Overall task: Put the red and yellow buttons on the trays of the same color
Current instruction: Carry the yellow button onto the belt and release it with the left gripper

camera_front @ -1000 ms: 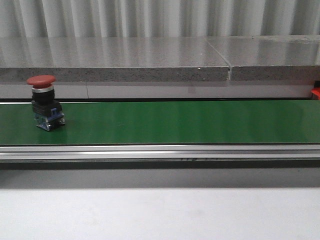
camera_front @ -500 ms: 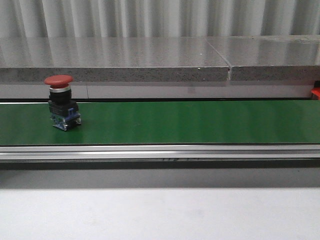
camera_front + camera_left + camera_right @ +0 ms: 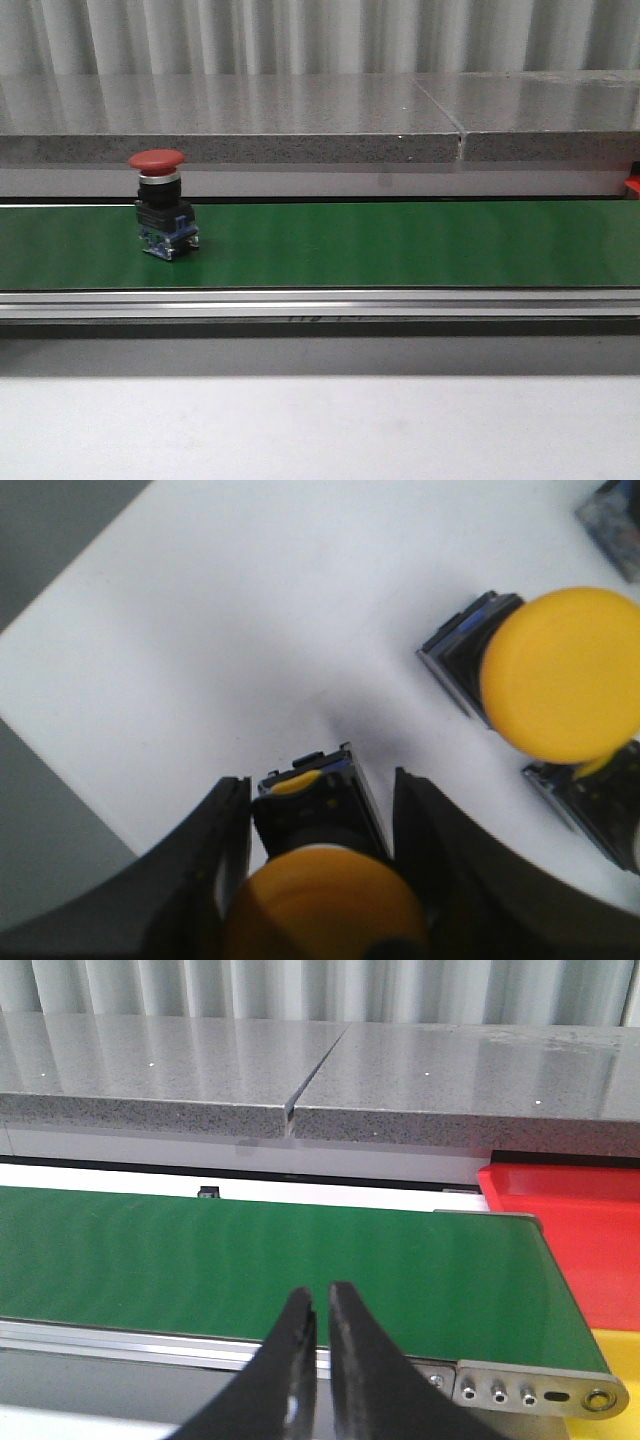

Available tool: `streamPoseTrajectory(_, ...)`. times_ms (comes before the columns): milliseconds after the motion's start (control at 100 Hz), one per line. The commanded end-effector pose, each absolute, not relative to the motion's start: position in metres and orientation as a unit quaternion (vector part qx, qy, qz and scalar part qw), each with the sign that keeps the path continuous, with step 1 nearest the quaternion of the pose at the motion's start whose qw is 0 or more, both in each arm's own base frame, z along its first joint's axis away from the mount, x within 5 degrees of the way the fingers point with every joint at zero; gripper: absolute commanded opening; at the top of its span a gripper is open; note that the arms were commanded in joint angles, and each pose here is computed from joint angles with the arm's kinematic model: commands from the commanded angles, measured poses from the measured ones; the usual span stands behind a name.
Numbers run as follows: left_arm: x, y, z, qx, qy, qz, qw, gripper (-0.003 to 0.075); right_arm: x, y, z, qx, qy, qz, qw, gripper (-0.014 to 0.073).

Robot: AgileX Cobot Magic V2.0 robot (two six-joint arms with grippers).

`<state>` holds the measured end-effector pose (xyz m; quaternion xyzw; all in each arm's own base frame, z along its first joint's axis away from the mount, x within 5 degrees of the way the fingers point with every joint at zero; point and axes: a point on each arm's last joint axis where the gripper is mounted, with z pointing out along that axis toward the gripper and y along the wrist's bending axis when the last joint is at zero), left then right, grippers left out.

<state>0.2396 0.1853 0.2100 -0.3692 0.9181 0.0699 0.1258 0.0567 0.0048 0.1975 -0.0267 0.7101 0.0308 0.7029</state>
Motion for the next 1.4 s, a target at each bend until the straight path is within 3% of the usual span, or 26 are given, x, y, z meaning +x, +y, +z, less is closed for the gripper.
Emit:
streamPoseTrajectory(0,0.234,0.179,0.248,-0.368,0.907,0.086,0.187,-0.0021,0.055,0.004,0.21,-0.026,0.674,0.027,0.738,0.0055)
streamPoseTrajectory(340,0.208,0.122,0.331,-0.299,0.889,0.099,0.332,-0.0021,0.055,0.004,0.21,-0.026,0.674,0.027,0.738,0.0055)
streamPoseTrajectory(750,0.246,0.059,0.36,-0.151,0.922,0.051,0.353,-0.0021,0.055,0.004,0.21,-0.026,0.674,0.027,0.738,0.0055)
streamPoseTrajectory(940,0.285,0.037,0.356,-0.102,0.937,0.006,0.334,-0.0021,0.055,0.004,0.21,-0.026,0.674,0.027,0.738,0.0055)
streamPoseTrajectory(1160,0.326,0.026,0.33,-0.078,0.959,-0.001,0.273,-0.0021,0.055,0.004,0.21,-0.026,0.674,0.027,0.738,0.0055)
streamPoseTrajectory(1390,0.344,0.026,0.298,-0.077,0.972,-0.001,0.222,-0.0021,0.055,0.004,0.21,-0.026,0.674,0.027,0.738,0.0055)
